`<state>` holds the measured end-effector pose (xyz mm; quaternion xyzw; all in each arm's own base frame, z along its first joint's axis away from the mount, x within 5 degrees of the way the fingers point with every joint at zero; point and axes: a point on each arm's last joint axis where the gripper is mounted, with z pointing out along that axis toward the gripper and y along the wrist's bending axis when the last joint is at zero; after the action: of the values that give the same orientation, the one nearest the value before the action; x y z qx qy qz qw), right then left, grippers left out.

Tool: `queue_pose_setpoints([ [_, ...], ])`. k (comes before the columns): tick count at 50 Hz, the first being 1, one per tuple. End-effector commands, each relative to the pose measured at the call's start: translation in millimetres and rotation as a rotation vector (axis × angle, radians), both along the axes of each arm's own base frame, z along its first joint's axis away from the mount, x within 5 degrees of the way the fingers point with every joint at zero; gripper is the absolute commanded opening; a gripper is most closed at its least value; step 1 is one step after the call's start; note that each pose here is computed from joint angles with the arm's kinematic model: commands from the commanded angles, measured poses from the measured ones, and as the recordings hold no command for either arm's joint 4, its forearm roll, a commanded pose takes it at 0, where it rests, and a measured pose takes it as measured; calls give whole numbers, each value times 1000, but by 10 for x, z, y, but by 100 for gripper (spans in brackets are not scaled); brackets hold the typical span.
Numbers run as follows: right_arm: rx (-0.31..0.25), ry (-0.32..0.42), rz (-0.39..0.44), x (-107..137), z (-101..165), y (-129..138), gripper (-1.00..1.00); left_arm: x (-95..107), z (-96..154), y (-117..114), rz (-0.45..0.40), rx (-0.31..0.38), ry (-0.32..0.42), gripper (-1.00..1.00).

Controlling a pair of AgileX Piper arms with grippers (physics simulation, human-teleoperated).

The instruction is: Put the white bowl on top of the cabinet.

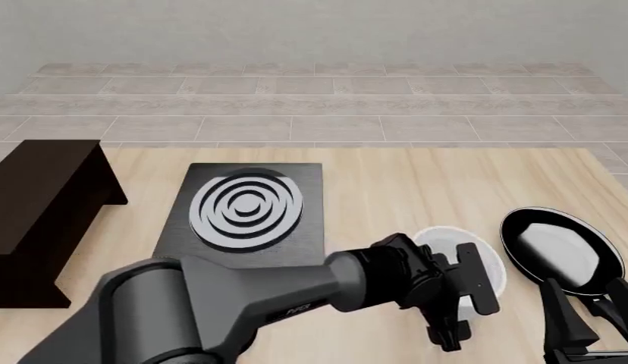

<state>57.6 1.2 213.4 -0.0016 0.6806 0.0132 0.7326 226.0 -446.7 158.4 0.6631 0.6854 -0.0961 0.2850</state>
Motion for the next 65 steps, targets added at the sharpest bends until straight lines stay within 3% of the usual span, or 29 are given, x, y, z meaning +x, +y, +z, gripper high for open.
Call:
queue_pose_setpoints([
  [1,0,0,0,0,0,0,100,1,-218,16,18,50,44,100],
  [5,0,0,0,0,0,0,100,-8,-179,5,20,45,44,100],
  [6,0,0,0,0,0,0,100,-9,-174,4,20,45,44,-100],
  [15,0,0,0,0,0,0,100,7,-117,19,9,48,36,-100],
  [17,0,0,0,1,0,0,100,10,-153,58,-27,70,17,-100],
  [26,0,0,0,0,0,0,100,67,6,83,-9,40,6,-100],
  [42,0,0,0,0,0,0,100,154,478,298,4,-3,-37,-100],
  [49,0,0,0,0,0,0,100,102,698,383,6,-24,-47,-100],
  [65,0,0,0,0,0,0,100,165,996,618,59,-95,-79,-100],
])
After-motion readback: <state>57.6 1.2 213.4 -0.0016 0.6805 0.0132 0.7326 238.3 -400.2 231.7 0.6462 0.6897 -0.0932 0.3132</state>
